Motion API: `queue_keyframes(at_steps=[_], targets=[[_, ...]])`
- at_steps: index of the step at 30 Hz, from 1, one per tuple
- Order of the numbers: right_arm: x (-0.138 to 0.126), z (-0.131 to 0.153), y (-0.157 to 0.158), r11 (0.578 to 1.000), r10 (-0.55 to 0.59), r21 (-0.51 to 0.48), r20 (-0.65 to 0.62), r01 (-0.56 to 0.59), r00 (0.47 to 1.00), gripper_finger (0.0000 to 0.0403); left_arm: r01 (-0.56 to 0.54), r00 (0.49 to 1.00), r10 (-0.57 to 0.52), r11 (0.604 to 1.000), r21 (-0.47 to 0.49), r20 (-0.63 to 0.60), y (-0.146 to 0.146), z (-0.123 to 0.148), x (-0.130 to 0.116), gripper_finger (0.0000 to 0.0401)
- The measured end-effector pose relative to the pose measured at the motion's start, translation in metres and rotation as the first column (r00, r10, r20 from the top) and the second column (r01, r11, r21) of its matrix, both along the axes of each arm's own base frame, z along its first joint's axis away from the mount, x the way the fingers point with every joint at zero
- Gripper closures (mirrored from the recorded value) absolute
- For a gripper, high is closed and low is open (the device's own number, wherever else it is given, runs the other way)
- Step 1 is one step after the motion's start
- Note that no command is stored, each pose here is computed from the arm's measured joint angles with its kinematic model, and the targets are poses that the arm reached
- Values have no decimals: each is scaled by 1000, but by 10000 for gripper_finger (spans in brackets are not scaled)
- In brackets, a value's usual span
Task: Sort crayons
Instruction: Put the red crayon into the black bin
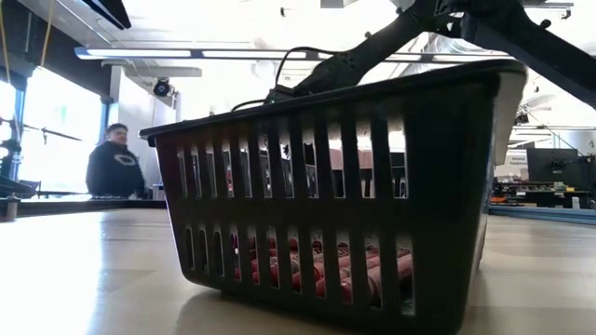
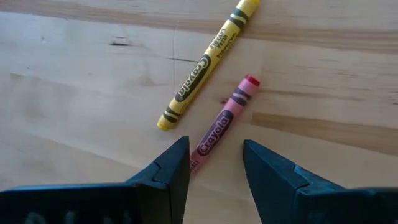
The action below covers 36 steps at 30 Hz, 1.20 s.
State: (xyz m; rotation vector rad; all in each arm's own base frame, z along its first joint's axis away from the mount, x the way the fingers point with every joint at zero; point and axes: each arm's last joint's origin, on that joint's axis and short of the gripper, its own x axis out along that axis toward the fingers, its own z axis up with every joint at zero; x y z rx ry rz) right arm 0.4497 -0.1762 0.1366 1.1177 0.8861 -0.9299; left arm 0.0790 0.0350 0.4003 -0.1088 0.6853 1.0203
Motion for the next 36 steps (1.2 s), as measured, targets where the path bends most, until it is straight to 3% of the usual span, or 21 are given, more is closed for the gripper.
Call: queue_keyframes(at_steps=[8,16,24,36], targets=[[1,8,0,997,58,-40,-136,-65,989,266,3,1000,-3,1000,4,7,-1,1,-4,311],[-15,13,2,991,113,-31,-343,-131,933,266,5,1000,-5,1000,15,1,-1,1,-6,311],[-17,13,3,978,186,-15,-373,-207,909,268,5,1000,-5,1000,16,2,-1,1,-6,311],[-25,13,-15,977,191,-18,-383,-214,904,393,-7,1000,7,1000,10,16,-1,1,-6,311]])
